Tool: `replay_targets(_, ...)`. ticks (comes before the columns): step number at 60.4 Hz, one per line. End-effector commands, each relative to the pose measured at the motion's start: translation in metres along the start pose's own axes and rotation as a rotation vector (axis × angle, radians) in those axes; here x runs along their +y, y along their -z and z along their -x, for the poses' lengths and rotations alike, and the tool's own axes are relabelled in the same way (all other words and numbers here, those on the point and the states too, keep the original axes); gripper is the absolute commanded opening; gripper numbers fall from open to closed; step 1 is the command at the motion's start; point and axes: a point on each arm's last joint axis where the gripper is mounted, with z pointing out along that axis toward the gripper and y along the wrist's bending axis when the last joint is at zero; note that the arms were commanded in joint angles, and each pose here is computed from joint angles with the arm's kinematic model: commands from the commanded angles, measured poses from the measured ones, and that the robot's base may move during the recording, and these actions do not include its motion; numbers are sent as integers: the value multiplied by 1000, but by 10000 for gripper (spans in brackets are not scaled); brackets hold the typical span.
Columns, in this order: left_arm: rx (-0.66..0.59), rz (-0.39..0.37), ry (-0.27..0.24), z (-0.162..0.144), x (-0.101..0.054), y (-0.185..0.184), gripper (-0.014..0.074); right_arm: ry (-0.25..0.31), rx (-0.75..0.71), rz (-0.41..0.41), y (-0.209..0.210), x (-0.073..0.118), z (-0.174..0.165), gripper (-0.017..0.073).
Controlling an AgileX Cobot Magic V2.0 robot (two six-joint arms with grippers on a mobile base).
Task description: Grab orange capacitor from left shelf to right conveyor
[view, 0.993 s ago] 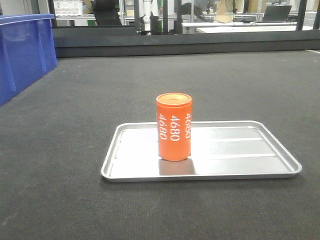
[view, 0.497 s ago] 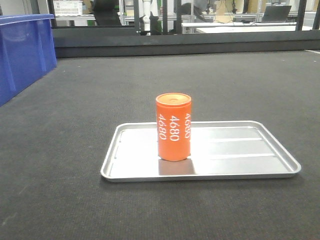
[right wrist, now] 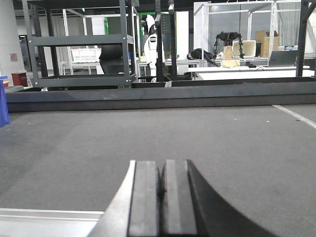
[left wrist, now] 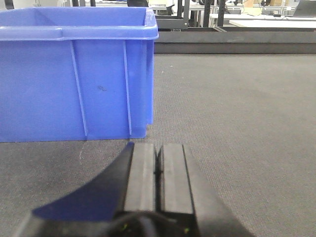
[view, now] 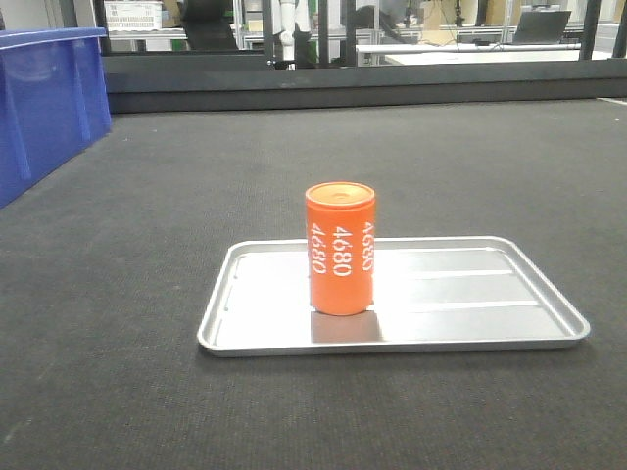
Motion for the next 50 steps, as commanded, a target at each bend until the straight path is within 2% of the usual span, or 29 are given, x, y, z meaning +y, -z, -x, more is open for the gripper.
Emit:
replay_targets(1, -70, -3, 10, -1, 0, 0, -125, 12, -120, 9, 2, 1, 16, 57)
replay_targets(50, -70, -3, 10, -1, 0, 0, -125, 12, -122, 9, 2, 1, 16, 57)
